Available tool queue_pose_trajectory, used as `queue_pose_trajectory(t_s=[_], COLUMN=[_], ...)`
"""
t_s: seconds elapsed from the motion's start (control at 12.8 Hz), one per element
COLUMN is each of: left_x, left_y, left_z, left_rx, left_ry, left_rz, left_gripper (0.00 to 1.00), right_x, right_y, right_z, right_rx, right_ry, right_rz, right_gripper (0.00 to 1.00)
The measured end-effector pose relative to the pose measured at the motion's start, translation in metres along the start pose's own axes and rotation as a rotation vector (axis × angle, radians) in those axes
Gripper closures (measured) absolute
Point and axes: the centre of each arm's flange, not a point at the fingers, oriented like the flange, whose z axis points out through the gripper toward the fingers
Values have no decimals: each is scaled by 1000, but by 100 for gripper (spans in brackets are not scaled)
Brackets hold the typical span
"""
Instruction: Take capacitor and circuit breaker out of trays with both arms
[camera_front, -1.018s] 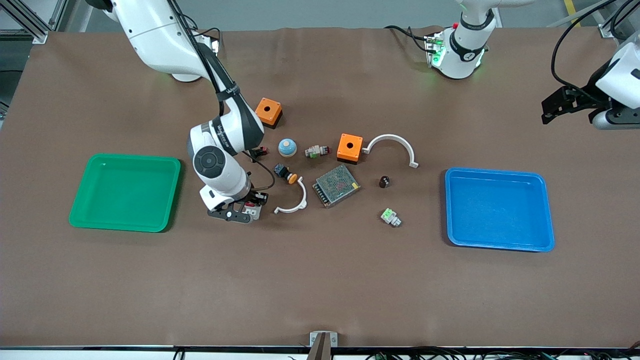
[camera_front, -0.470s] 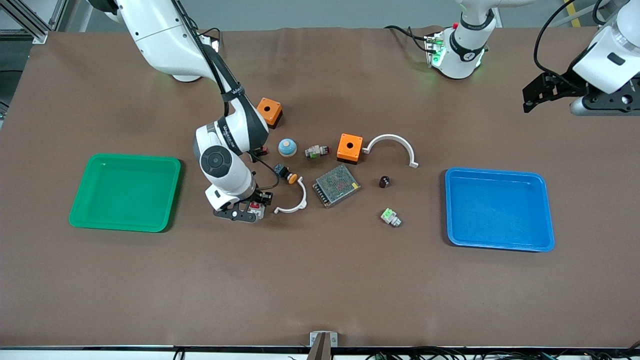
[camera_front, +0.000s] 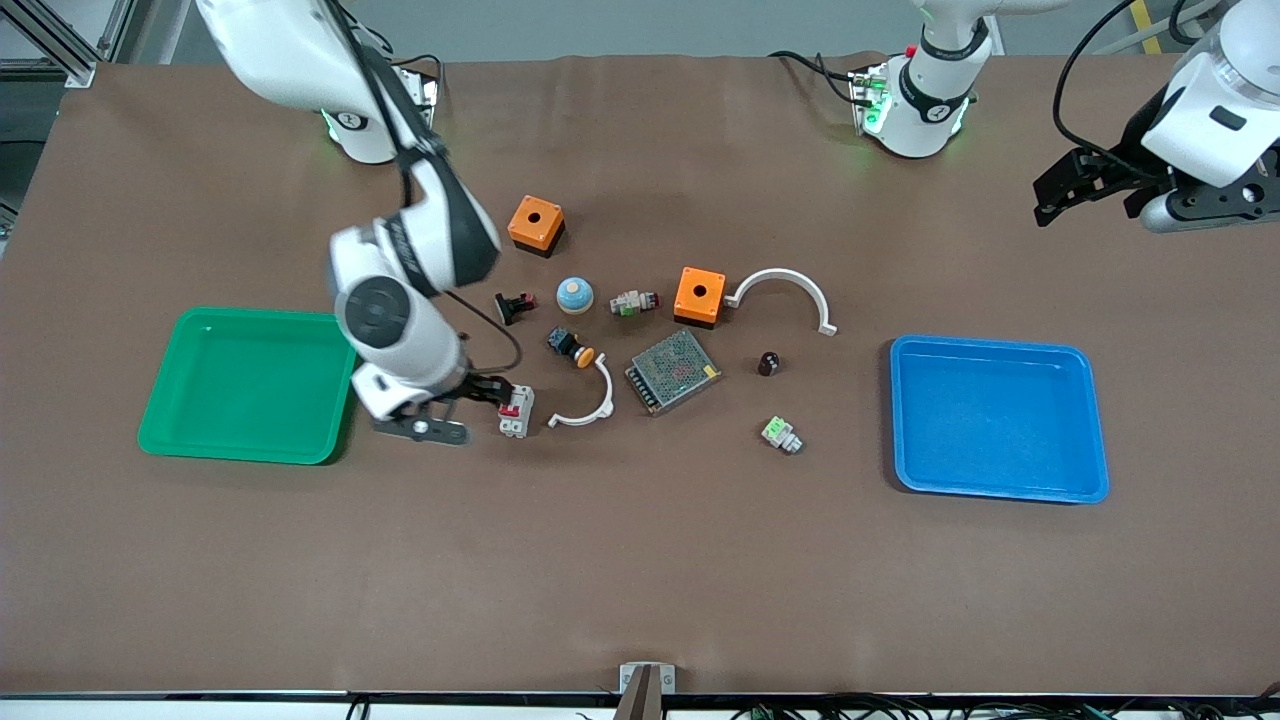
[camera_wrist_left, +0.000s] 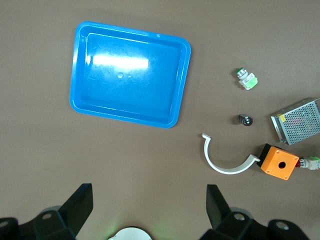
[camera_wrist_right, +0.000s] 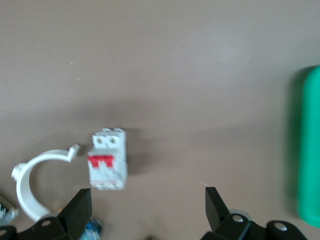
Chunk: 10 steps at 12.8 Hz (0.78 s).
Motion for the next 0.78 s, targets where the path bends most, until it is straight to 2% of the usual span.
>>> queue_pose_trajectory(t_s=[0.23, 0.39, 0.55, 0.78], left_x=[0, 0, 0, 0], left_y=[1, 1, -1, -2], left_z=[0, 0, 0, 1], left_rx=[0, 1, 0, 2], left_ry=[-1, -1, -1, -9], left_rz=[-8, -10, -13, -15], left_gripper=[0, 0, 0, 0], right_x=[-7, -22, -35, -44], right_y=[96, 150, 194, 252], right_z=[-101, -144, -168, -179], right_rx=[34, 29, 38, 61], right_ry=[-38, -49, -62, -54], right_rz=[-80, -117, -146, -182], right_gripper=[0, 0, 0, 0])
